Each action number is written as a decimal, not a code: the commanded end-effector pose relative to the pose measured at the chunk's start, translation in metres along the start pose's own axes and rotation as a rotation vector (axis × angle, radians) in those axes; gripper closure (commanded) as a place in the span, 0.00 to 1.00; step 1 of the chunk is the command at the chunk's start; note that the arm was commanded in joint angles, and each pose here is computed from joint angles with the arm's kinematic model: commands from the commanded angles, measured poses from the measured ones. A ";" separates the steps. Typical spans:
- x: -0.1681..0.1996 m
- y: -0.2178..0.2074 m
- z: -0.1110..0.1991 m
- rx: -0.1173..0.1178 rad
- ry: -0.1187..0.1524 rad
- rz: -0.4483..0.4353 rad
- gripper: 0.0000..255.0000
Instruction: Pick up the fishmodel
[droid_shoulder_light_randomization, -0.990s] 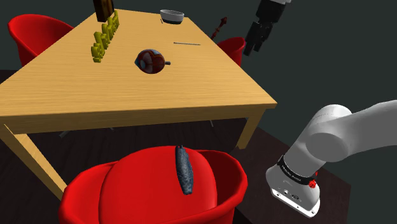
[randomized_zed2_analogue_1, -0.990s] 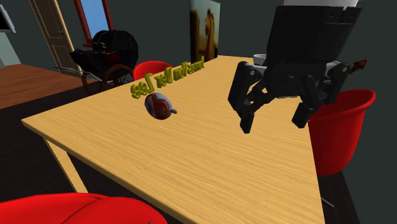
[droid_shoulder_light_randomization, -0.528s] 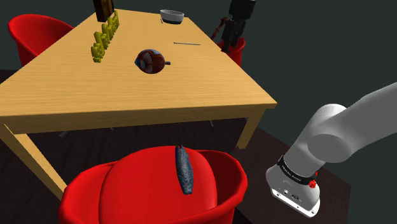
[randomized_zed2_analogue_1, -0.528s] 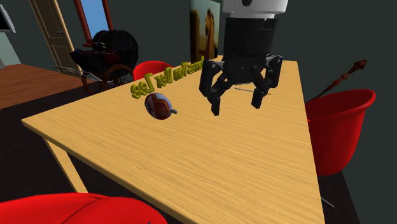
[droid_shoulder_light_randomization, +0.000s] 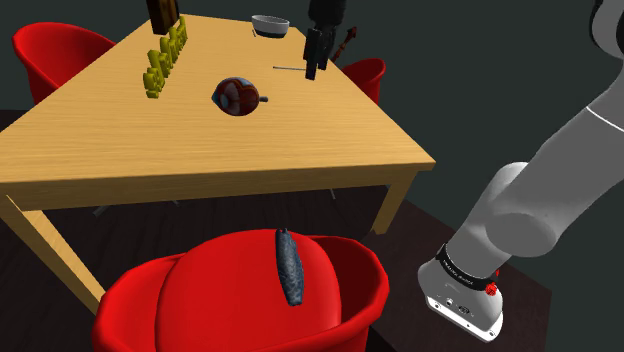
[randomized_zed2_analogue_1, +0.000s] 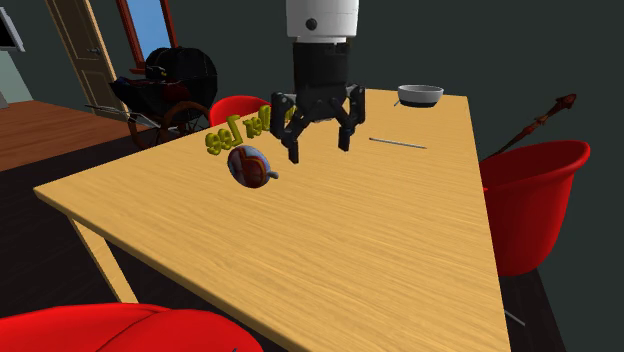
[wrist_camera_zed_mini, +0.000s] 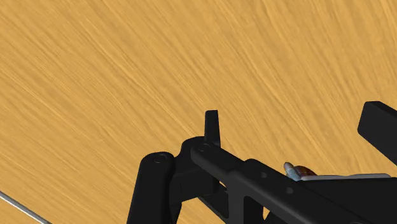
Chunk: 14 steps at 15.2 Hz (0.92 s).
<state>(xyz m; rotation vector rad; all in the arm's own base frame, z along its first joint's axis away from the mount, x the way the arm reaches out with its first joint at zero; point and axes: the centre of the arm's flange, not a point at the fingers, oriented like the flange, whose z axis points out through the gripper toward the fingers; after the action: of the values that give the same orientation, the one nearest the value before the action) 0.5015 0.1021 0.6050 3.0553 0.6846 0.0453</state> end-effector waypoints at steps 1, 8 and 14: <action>0.027 -0.007 0.005 0.000 -0.010 -0.049 0.00; 0.116 -0.043 0.023 0.000 -0.043 -0.213 0.00; 0.158 -0.067 0.043 -0.001 -0.060 -0.298 0.00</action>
<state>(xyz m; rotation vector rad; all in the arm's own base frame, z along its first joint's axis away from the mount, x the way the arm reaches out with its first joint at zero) 0.6154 0.2298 0.5696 2.9068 1.1162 -0.0471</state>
